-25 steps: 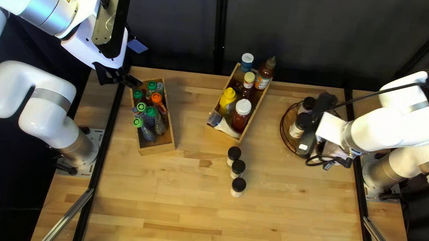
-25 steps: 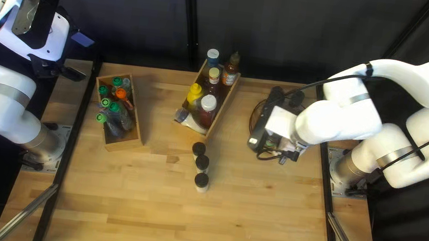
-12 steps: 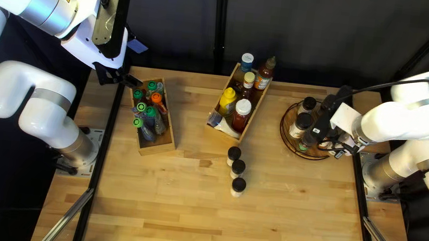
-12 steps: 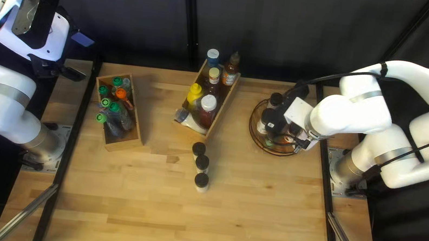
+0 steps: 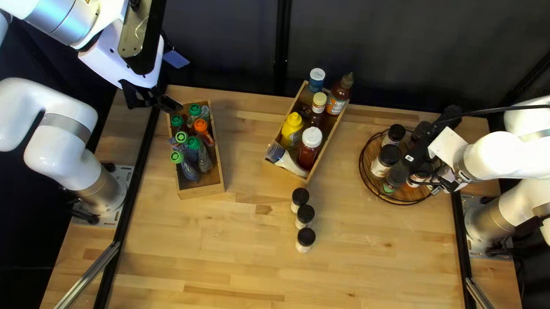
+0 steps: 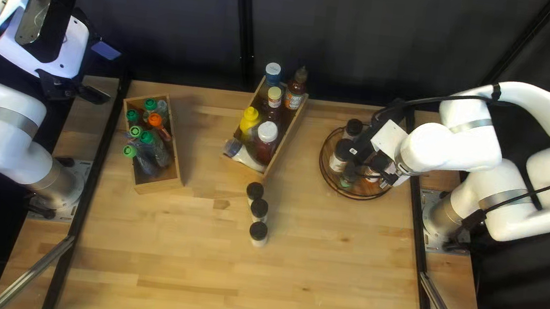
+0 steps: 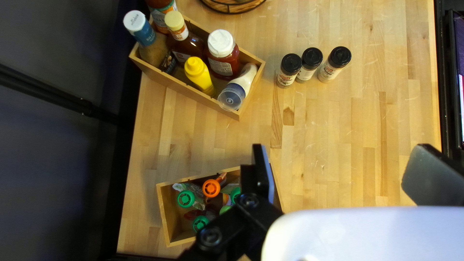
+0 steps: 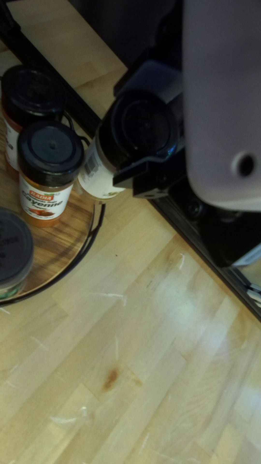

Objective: Separate condiments, baby food and spices and place it in 3 different racks/containers

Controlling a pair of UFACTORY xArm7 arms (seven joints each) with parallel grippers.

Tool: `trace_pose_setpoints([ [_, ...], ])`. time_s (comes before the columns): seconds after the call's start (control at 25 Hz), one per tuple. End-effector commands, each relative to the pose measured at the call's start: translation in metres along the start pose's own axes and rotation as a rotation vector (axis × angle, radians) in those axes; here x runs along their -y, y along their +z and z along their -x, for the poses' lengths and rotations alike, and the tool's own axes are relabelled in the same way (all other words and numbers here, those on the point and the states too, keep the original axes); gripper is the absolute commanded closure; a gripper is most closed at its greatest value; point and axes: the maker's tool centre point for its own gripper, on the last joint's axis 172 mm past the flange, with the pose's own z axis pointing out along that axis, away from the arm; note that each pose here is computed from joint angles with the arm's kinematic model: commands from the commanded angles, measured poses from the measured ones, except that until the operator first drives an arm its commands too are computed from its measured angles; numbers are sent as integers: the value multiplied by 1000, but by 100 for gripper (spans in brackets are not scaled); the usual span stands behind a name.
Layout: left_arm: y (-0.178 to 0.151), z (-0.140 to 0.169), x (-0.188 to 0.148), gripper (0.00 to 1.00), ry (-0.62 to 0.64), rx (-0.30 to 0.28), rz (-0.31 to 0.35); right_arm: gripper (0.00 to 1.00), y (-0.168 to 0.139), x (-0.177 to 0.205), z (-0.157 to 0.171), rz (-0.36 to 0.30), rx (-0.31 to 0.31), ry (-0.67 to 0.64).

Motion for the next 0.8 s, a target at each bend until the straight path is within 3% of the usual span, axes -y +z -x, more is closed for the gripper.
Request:
trace_pose_setpoints([
  [0.04,0,0,0,0,0,0,0,100,3,1,-2,-11,-13,-5],
  [0.8,0,0,0,0,0,0,0,100,14,11,-19,-63,-100,-45],
])
